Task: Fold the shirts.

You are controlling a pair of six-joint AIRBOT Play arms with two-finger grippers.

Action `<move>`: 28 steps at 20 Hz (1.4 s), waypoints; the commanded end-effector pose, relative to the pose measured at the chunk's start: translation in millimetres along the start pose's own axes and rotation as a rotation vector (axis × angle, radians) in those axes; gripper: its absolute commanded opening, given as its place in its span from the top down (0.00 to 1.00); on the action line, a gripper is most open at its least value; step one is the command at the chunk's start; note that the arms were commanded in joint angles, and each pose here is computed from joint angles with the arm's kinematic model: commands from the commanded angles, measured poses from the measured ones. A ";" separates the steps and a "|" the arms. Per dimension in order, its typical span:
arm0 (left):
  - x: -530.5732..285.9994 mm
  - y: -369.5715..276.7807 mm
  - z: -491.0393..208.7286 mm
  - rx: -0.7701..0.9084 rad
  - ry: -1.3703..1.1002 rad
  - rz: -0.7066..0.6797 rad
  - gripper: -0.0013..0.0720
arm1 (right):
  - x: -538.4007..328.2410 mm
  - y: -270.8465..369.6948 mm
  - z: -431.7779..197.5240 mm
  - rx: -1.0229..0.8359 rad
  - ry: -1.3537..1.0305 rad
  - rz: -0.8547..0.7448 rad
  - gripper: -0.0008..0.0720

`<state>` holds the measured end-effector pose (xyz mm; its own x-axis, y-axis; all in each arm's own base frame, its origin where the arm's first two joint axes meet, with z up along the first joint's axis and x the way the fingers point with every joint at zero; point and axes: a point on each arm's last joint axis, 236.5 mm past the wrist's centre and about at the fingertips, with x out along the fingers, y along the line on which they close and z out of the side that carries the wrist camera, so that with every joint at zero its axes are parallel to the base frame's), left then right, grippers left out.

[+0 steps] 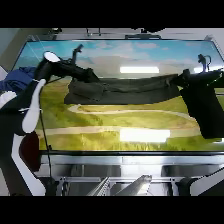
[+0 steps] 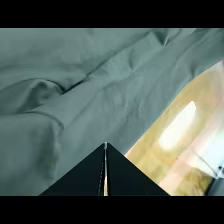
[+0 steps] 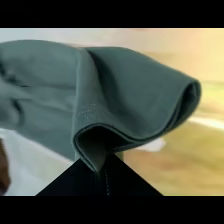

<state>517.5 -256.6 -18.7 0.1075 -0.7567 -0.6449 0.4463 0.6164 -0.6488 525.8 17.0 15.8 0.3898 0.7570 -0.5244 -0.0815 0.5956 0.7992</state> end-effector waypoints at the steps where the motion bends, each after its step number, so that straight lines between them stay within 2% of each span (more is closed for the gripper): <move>1: 78.1 -25.6 -13.7 0.031 0.061 0.050 0.98 | -29.3 102.9 15.1 -0.081 -0.068 0.201 0.97; 4: 132.3 -48.7 -20.6 0.041 0.070 0.063 0.98 | -27.3 166.4 2.7 -0.138 -0.051 0.251 0.97; 7: 165.1 -59.3 -26.0 0.026 0.021 0.076 0.97 | 0.1 200.7 -19.4 -0.118 0.026 0.280 0.97; 13: 161.9 -73.9 -24.4 0.042 0.035 0.056 0.97 | 56.1 240.9 -44.5 -0.149 0.072 0.281 0.97; 16: 89.7 -84.4 -18.8 0.053 0.118 0.017 0.97 | 73.8 246.4 -47.7 -0.141 0.071 0.280 0.97; 18: 9.8 -83.4 -6.1 0.055 0.114 0.024 0.98 | 91.5 247.8 -45.5 -0.126 0.050 0.274 0.97; 23: -198.6 -54.0 25.1 -0.025 -0.144 0.110 0.97 | 160.9 290.4 -42.0 -0.108 -0.089 0.358 0.97; 25: -242.7 -44.6 22.9 -0.103 -0.250 0.067 0.97 | 204.7 306.7 -50.4 -0.103 -0.163 0.378 0.97; 28: -262.6 -21.0 2.1 -0.139 -0.278 0.062 0.97 | 281.8 305.8 -89.9 -0.058 -0.185 0.354 0.97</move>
<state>495.4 -109.9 155.1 0.3353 -0.7253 -0.6013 0.3320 0.6883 -0.6450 521.8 383.9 123.9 0.3974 0.9037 -0.1593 -0.3258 0.3012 0.8962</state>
